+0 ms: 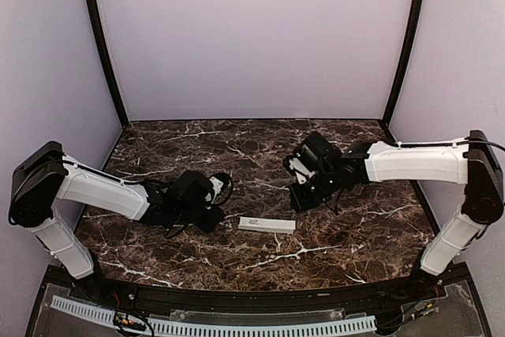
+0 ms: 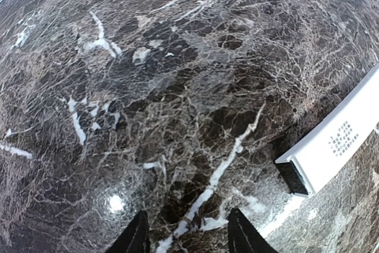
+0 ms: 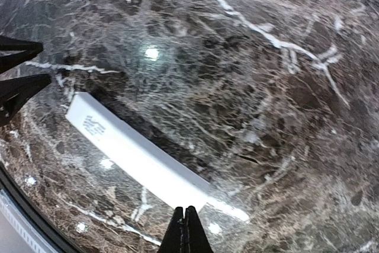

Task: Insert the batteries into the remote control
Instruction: Press the battery cover onto the remote control.

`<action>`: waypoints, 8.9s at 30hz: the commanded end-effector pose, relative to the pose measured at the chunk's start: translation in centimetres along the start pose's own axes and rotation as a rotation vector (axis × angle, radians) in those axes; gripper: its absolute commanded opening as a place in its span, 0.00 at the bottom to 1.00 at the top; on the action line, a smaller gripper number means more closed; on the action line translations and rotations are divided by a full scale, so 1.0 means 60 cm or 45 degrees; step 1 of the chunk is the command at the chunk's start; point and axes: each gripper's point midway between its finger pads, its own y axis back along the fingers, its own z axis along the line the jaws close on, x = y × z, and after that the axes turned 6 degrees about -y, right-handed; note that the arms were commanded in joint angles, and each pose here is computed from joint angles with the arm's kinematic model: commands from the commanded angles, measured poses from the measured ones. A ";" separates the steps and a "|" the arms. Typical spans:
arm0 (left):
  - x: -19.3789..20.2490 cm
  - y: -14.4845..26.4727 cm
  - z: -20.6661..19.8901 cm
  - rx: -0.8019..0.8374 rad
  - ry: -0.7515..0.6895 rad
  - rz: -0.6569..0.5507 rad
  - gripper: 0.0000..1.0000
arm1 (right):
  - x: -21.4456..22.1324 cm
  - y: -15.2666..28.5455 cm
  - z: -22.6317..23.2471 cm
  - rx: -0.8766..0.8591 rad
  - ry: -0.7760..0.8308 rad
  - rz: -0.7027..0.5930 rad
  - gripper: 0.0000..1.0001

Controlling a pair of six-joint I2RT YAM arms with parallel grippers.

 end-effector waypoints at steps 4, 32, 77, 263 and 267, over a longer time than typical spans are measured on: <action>0.002 -0.009 -0.025 0.070 -0.042 0.030 0.38 | 0.091 -0.013 -0.097 0.403 -0.193 0.260 0.00; -0.001 -0.022 -0.039 0.101 -0.051 0.036 0.35 | 0.003 -0.001 0.022 0.109 0.028 0.096 0.00; -0.003 -0.020 -0.040 0.108 -0.057 0.032 0.34 | 0.099 -0.106 -0.043 0.145 -0.091 0.335 0.00; 0.069 -0.028 -0.096 0.182 -0.333 0.182 0.15 | 0.118 -0.134 -0.001 0.032 0.042 0.356 0.00; 0.015 -0.006 -0.106 0.219 -0.356 0.041 0.25 | 0.111 -0.131 0.003 0.020 0.052 0.345 0.00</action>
